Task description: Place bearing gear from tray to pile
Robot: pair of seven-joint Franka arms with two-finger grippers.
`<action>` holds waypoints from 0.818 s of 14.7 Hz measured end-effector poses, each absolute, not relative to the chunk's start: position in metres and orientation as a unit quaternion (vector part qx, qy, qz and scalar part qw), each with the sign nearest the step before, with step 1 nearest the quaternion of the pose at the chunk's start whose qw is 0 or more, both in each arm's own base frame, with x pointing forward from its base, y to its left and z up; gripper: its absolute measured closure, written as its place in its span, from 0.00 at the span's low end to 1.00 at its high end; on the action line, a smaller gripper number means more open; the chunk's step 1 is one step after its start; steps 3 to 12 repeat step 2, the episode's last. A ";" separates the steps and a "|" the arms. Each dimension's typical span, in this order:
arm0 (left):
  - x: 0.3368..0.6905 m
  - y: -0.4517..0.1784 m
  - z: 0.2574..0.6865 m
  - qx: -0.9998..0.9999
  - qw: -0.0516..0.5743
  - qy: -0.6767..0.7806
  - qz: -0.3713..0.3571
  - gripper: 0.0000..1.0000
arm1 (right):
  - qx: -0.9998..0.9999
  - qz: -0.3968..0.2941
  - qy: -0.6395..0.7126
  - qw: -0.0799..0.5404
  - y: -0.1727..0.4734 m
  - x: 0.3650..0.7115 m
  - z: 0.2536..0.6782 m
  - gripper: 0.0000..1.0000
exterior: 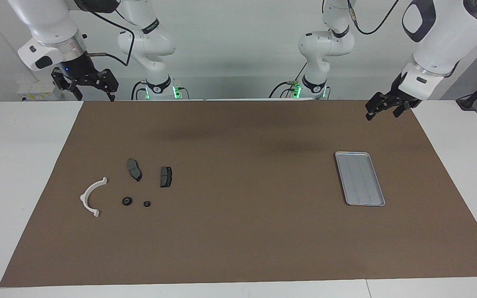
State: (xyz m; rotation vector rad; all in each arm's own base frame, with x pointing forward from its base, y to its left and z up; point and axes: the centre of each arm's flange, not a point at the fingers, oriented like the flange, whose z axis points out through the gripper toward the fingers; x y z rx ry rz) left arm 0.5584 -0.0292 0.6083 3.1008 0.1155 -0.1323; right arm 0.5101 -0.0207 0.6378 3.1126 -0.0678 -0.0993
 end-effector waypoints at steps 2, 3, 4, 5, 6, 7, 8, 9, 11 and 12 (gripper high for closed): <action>0.558 -0.029 0.608 0.998 0.018 0.037 -0.043 0.00 | 0.999 -0.032 -0.022 0.010 -0.020 0.510 0.638 0.00; 0.558 -0.029 0.608 0.998 0.018 0.037 -0.043 0.00 | 0.999 -0.032 -0.022 0.010 -0.020 0.510 0.638 0.00; 0.558 -0.029 0.608 0.998 0.018 0.037 -0.043 0.00 | 0.999 -0.032 -0.022 0.010 -0.020 0.510 0.638 0.00; 0.558 -0.029 0.608 0.998 0.018 0.037 -0.043 0.00 | 0.999 -0.032 -0.022 0.010 -0.020 0.510 0.638 0.00; 0.558 -0.029 0.608 0.998 0.018 0.037 -0.043 0.00 | 0.999 -0.032 -0.022 0.010 -0.020 0.510 0.638 0.00; 0.558 -0.029 0.608 0.998 0.018 0.037 -0.043 0.00 | 0.999 -0.032 -0.022 0.010 -0.020 0.510 0.638 0.00; 0.558 -0.029 0.608 0.998 0.018 0.037 -0.043 0.00 | 0.999 -0.032 -0.022 0.010 -0.020 0.510 0.638 0.00; 0.558 -0.029 0.608 0.998 0.018 0.037 -0.043 0.00 | 0.999 -0.032 -0.022 0.010 -0.020 0.510 0.638 0.00; 0.558 -0.029 0.608 0.998 0.018 0.037 -0.043 0.00 | 0.999 -0.032 -0.022 0.010 -0.020 0.510 0.638 0.00; 0.558 -0.029 0.608 0.998 0.018 0.037 -0.043 0.00 | 0.999 -0.032 -0.022 0.010 -0.020 0.510 0.638 0.00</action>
